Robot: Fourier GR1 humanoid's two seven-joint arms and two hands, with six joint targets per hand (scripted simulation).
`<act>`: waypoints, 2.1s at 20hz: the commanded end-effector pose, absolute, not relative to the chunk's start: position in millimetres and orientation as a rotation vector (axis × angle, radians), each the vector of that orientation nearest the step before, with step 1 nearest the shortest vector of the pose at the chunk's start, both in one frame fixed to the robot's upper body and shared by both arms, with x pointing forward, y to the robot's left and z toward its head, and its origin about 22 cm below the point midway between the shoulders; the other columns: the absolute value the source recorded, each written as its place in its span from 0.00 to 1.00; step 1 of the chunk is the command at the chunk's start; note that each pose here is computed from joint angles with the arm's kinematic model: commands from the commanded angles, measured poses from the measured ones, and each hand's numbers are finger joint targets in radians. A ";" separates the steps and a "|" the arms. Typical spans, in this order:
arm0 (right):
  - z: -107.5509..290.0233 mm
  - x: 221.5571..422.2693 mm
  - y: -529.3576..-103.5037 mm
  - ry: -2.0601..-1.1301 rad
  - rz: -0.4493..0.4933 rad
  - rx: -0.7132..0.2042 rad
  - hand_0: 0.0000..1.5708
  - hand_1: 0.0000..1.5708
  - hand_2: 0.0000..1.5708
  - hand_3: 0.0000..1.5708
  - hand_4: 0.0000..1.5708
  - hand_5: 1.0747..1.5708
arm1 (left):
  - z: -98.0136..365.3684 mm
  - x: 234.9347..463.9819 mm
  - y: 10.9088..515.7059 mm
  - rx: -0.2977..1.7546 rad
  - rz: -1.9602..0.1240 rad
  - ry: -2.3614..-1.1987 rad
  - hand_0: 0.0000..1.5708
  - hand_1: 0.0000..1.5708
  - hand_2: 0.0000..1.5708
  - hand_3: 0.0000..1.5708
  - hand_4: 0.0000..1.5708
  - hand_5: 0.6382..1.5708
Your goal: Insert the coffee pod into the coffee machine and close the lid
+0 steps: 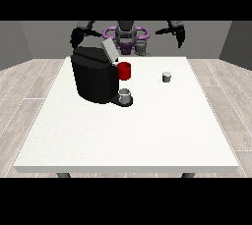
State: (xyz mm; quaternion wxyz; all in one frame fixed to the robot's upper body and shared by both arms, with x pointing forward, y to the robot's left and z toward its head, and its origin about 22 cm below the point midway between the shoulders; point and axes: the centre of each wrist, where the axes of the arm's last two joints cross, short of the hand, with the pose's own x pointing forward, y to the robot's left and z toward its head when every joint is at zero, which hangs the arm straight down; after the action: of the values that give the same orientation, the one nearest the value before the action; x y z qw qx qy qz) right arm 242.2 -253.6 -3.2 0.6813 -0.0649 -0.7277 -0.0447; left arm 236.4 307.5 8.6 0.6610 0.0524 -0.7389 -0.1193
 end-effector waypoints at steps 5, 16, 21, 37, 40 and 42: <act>13.6 251.1 -229.2 -1.713 -0.063 -0.082 0.00 0.00 0.00 0.00 0.11 1.00 | 21.4 277.1 354.6 0.213 -0.290 -1.596 0.00 0.00 0.00 0.00 0.00 1.00; 19.8 275.3 -225.1 -1.732 -0.066 -0.057 0.00 0.00 0.00 0.00 0.16 1.00 | 18.3 320.1 346.7 0.285 -0.345 -1.448 0.00 0.00 0.00 0.00 0.00 1.00; 15.8 267.8 -220.6 -1.673 -0.080 -0.076 0.00 0.00 0.00 0.00 0.23 1.00 | -11.4 318.2 337.8 0.308 -0.409 -1.359 0.00 0.00 0.00 0.00 0.00 1.00; -8.2 267.9 -218.0 -1.588 -0.056 -0.153 0.00 0.00 0.00 0.00 0.25 1.00 | -15.8 321.0 381.6 0.470 -0.617 -1.242 0.45 0.45 0.49 0.31 0.00 1.00; -3.9 282.9 -219.6 -1.623 -0.060 -0.119 0.00 0.00 0.00 0.00 0.25 1.00 | -21.0 333.2 357.5 0.530 -0.652 -1.253 0.38 0.38 0.46 0.30 0.00 1.00; 18.7 301.7 -212.4 -1.647 -0.064 -0.128 0.00 0.00 0.00 0.00 0.28 1.00 | -6.7 348.7 350.3 0.541 -0.696 -1.300 0.34 0.34 0.44 0.28 0.00 1.00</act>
State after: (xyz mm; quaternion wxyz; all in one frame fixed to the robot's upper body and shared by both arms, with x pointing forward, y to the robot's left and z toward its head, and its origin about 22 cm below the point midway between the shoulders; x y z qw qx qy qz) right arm 290.5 -218.4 11.9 0.6834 -0.0592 -0.7273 -0.0218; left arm 335.2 359.3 -15.2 0.7285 0.2245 -0.5779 -0.2914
